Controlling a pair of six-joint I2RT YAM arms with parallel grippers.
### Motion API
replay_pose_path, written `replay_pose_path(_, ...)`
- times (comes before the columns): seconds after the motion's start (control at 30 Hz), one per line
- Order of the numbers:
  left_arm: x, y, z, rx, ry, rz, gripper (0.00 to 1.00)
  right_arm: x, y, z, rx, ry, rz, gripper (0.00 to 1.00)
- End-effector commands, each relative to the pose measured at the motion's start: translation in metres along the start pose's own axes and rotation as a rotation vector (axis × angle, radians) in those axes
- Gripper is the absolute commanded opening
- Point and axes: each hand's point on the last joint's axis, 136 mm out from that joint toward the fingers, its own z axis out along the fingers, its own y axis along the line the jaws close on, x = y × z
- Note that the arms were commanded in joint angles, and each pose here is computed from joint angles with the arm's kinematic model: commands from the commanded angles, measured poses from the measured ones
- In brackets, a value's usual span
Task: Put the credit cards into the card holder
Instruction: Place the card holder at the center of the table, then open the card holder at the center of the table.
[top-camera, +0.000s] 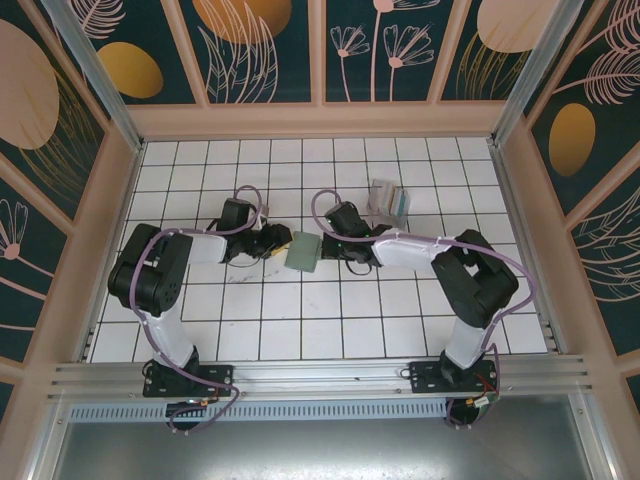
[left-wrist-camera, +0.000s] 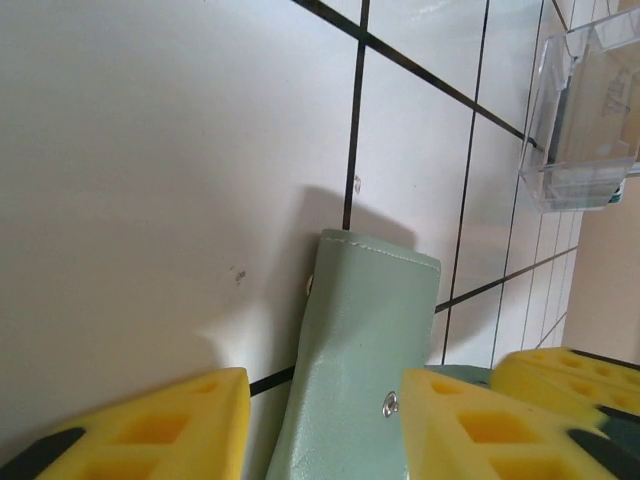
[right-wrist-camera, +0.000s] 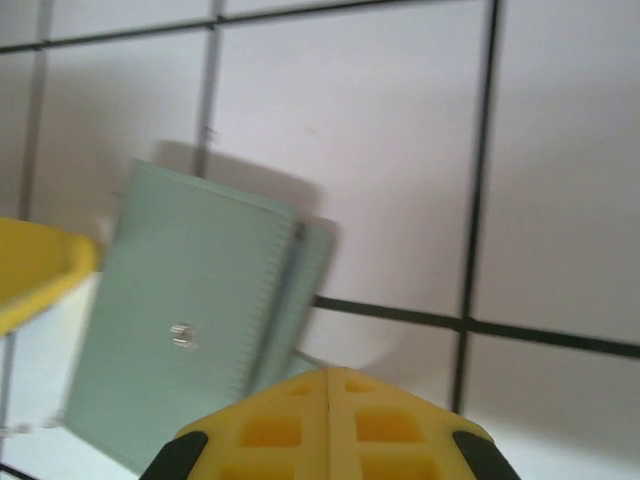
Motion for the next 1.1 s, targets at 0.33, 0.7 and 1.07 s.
replay_pose_path(0.33,0.01,-0.003,-0.006,-0.01,0.012,0.07,0.45,-0.013,0.012,-0.046,-0.084,0.001,0.085,0.48)
replay_pose_path(0.7,0.019,0.008,-0.007,-0.036,0.022,0.046,0.43,-0.021,0.078,-0.039,-0.271,0.047,0.295,0.54)
replay_pose_path(1.07,0.023,0.009,-0.004,-0.013,0.031,0.023,0.39,0.018,0.074,-0.009,-0.142,0.128,0.415,0.58)
